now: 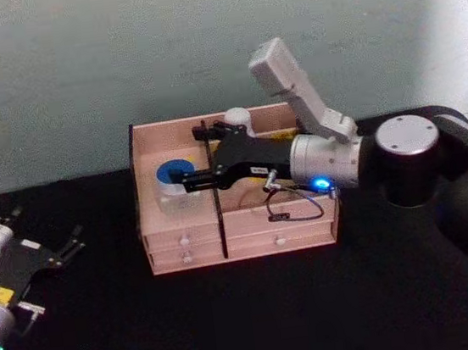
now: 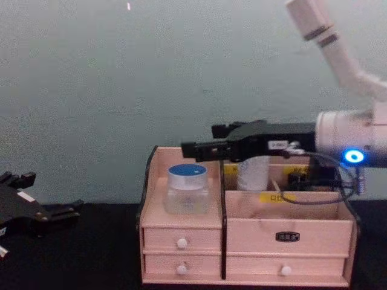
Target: Pick up the facial cleanser and watermelon frost from the table and place them into the tiered storage box.
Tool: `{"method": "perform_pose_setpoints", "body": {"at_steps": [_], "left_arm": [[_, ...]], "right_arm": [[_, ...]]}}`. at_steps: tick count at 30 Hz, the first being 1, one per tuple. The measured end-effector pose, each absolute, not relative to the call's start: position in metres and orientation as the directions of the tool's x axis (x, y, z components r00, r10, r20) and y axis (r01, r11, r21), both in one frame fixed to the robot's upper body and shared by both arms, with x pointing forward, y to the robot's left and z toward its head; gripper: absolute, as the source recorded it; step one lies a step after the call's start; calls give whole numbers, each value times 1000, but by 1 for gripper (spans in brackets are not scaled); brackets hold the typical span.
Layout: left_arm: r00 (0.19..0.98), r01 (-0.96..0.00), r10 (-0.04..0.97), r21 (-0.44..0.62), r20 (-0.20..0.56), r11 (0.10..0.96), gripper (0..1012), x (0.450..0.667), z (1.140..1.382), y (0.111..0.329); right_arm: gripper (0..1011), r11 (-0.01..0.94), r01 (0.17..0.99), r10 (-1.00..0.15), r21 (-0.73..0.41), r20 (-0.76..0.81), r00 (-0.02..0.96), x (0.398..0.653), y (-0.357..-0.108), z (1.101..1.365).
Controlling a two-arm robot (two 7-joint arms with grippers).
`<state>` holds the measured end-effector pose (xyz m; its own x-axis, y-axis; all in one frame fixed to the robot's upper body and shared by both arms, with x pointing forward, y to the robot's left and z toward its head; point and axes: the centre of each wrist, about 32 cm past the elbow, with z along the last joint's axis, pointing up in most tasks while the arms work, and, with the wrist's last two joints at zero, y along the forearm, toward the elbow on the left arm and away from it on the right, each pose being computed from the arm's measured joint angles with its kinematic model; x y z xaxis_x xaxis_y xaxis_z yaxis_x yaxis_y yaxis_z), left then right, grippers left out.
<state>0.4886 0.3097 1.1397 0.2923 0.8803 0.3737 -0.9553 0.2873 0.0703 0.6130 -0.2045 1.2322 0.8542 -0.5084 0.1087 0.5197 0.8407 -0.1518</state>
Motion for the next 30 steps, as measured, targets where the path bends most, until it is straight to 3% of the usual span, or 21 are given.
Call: {"method": "perform_pose_setpoints", "body": {"at_steps": [16,30], "left_arm": [[292,-955,880,70,374,287,1001,489,1140,310],[292,-955,880,70,374,287,1001,489,1140,310]], "right_arm": [[1003,864,494,-488,-100,82,869,558,-255,1228],[1003,734,677,-676,-51,44,736,546,-287,1226]]}}
